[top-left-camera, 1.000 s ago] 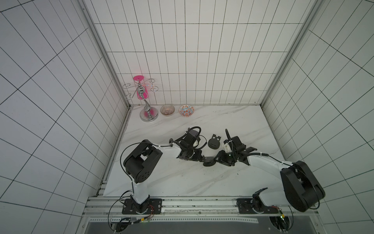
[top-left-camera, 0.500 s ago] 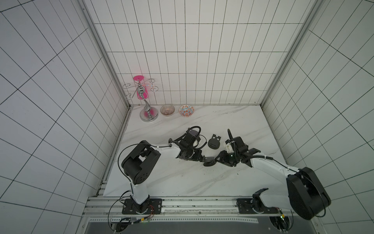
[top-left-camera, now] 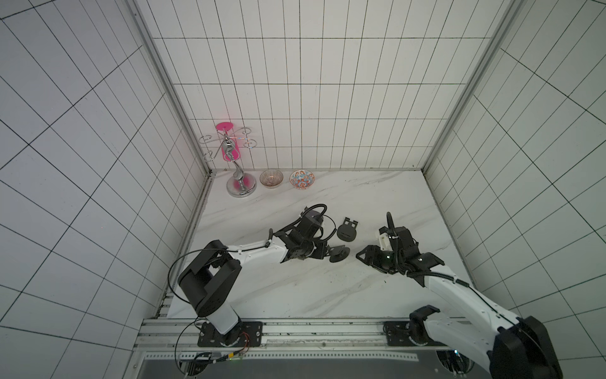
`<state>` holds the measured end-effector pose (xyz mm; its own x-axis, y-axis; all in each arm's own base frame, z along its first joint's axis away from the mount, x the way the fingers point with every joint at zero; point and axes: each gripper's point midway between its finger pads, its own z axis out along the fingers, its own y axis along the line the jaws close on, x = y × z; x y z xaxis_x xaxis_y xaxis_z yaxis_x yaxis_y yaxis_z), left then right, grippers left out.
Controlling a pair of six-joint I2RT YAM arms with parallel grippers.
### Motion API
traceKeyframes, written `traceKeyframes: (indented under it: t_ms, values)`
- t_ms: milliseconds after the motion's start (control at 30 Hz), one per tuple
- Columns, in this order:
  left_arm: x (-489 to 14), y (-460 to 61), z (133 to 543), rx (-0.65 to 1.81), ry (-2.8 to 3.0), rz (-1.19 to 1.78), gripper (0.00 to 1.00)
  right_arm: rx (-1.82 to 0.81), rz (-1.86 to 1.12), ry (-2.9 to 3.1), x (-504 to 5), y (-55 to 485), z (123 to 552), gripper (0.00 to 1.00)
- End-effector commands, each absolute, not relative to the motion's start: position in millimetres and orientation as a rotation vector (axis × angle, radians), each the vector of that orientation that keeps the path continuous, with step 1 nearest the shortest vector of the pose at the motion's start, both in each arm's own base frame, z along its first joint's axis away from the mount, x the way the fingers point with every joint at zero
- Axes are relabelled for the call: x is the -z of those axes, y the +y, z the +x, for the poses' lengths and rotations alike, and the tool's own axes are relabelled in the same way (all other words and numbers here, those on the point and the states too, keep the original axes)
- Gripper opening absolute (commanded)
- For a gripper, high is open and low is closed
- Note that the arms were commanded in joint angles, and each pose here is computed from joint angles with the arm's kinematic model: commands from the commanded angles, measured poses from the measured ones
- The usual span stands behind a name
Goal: Open the phone stand
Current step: Pick up the phone stand at the center of the board, then open the phone stand.
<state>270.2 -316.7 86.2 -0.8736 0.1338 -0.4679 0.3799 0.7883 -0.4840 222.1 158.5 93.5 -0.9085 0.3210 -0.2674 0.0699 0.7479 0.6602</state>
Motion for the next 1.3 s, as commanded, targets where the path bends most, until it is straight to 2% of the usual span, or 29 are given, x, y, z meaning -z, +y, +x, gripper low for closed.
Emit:
traceKeyframes:
  t_ms: [0,100,200,433,533,733,900,1267]
  values:
    - [-113.1,-311.6,287.3,0.795,2.472,0.288,0.02,-1.144,0.403,2.503,-99.7,166.7,215.9,0.59]
    - [-129.2,-309.9,286.3,0.817,2.444,0.248,0.02,-1.183,0.408,2.458,-106.8,167.6,214.4,0.58]
    - [-141.2,-303.2,288.4,0.744,2.428,0.233,0.02,-1.097,0.367,2.449,-116.3,161.1,216.5,0.59]
    - [-171.7,-289.8,289.3,0.594,2.395,0.116,0.01,-0.96,0.246,2.356,-157.7,161.6,249.1,0.62]
    - [-181.2,-284.6,286.2,0.512,2.39,0.033,0.0,-0.993,0.224,2.289,-172.9,174.3,260.2,0.6]
    - [-190.8,-293.2,281.8,0.488,2.371,-0.086,0.0,-1.021,0.158,2.18,-197.1,206.5,272.1,0.5]
    - [-199.6,-298.5,278.4,0.47,2.36,-0.1,0.0,-1.054,0.13,2.073,-222.2,214.8,277.3,0.47]
    - [-211.7,-293.8,278.5,0.44,2.34,-0.124,0.0,-1.123,0.059,1.968,-253.4,230.2,271.0,0.5]
